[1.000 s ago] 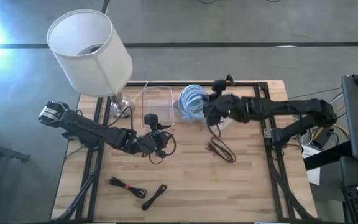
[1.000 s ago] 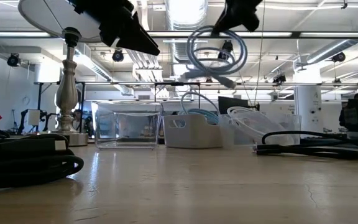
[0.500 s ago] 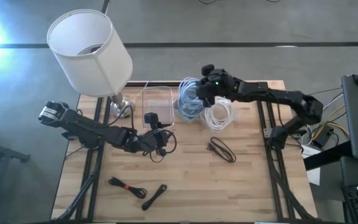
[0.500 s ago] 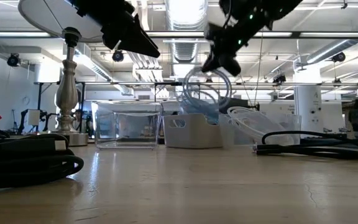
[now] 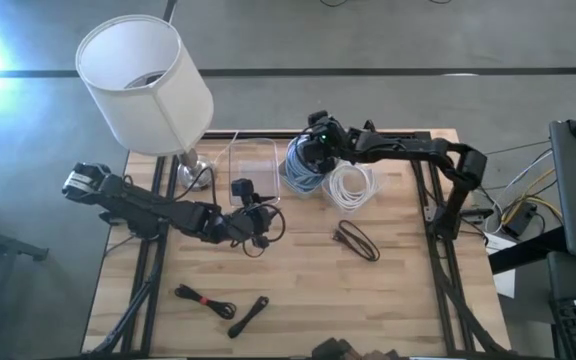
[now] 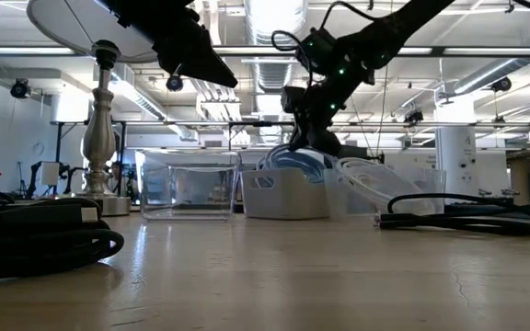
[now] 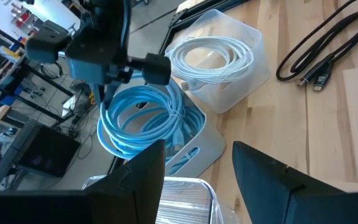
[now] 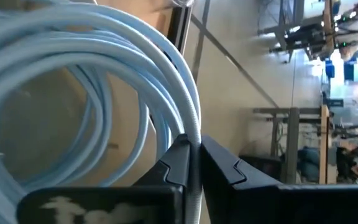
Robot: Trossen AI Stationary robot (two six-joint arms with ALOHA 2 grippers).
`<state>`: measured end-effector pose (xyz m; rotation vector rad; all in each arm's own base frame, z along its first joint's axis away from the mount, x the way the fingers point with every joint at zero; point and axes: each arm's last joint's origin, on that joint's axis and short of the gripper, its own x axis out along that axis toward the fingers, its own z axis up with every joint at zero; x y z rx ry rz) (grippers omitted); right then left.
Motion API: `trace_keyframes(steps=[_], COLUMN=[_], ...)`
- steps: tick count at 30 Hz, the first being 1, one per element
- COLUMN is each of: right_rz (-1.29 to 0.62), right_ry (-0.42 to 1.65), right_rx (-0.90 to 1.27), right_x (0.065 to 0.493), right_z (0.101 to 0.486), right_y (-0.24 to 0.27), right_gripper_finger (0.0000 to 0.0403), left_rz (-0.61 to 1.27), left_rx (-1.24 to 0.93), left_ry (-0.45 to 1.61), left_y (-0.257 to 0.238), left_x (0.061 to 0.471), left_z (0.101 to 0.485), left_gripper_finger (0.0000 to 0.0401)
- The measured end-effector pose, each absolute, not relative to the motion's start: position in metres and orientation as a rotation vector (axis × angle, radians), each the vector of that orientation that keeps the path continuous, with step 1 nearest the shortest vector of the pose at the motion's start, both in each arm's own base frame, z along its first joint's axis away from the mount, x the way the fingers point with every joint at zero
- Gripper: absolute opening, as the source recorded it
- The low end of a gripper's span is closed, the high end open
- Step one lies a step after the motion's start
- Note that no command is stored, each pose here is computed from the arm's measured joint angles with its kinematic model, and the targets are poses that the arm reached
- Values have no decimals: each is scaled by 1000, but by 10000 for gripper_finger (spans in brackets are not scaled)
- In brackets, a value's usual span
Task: Sort HDMI cables
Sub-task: Put the blue HDMI cable into the gray bin, then put the bottom left black HDMI cable into the left transparent bin
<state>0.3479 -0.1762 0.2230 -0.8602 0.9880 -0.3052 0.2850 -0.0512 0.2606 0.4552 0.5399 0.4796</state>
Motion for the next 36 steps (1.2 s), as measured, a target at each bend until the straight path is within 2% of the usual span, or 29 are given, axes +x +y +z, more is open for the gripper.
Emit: trace_keyframes(steps=[8,15,27,36], right_rz=[-353,-394,-420,-329], right_ry=[980,976,934,849], right_rx=[-812,-693,-485,-483], right_x=[350,343,328,336], right_z=[229,242,269,280], right_y=[-177,-173,-140,-93], right_gripper_finger=[81,111,126,121], left_rz=[481,482,478,280], left_rx=[453,447,318,48], left_ry=[540,546,535,693], left_y=[-51,-51,-52,-58], left_x=[285,284,283,275], left_z=[260,259,257,242], left_gripper_finger=[190,190,191,190])
